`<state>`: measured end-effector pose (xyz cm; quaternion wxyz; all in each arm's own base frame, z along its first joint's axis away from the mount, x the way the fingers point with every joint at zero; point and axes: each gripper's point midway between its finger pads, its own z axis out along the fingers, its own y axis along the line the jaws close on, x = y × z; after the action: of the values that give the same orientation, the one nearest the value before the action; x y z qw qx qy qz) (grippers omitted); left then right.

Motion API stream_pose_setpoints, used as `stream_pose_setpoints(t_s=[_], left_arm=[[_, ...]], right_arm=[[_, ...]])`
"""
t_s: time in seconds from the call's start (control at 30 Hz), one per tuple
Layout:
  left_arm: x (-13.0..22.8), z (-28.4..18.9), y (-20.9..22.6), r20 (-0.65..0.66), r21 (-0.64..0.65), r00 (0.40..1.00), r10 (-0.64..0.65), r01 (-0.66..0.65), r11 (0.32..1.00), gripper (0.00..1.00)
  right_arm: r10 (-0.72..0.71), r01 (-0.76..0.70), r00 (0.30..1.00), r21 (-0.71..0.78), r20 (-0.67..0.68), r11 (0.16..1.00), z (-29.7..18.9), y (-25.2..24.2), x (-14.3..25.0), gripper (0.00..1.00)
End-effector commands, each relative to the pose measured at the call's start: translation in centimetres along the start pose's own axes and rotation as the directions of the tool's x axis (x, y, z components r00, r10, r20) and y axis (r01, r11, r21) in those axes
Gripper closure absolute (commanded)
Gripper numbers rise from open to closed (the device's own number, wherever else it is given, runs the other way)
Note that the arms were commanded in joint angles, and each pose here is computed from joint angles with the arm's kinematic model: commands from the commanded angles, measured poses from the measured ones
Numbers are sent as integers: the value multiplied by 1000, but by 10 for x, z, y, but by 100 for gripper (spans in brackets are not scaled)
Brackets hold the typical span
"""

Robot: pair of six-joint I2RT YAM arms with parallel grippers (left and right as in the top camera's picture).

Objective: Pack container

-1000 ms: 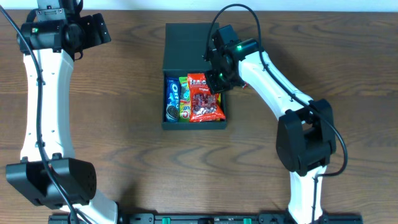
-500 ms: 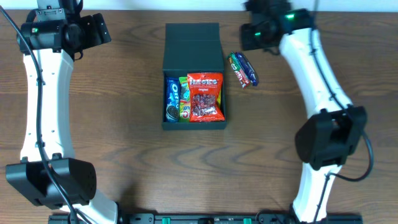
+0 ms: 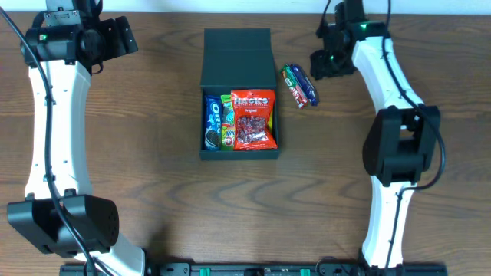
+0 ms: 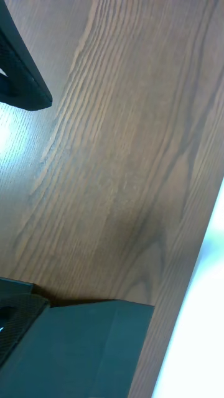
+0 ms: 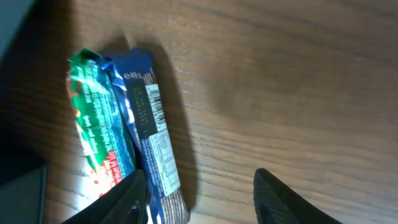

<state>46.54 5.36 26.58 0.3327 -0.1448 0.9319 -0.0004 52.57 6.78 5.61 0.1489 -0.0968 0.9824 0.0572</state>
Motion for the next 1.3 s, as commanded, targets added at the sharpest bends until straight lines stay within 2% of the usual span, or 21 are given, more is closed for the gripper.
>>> stream_pose_setpoints(t_s=[0.0, 0.53, 0.73, 1.27], left_arm=[[-11, -17, -3, 43, 20, 999, -7, 6, 1000, 5], [-11, -17, -3, 47, 19, 999, -5, 4, 1000, 5], [-12, -17, -3, 48, 20, 999, -2, 1, 1000, 5], [-12, -17, -3, 48, 20, 999, -2, 1, 1000, 5]], right_arm=[[-20, 19, 1000, -20, -19, 1000, 9, 4, 5, 46], [-130, 127, 990, -65, -52, 990, 23, 37, 16, 45], [-131, 130, 987, -11, -92, 991, 32, 28, 28, 48], [-130, 132, 989, 28, -77, 991, 47, 21, 31, 51]])
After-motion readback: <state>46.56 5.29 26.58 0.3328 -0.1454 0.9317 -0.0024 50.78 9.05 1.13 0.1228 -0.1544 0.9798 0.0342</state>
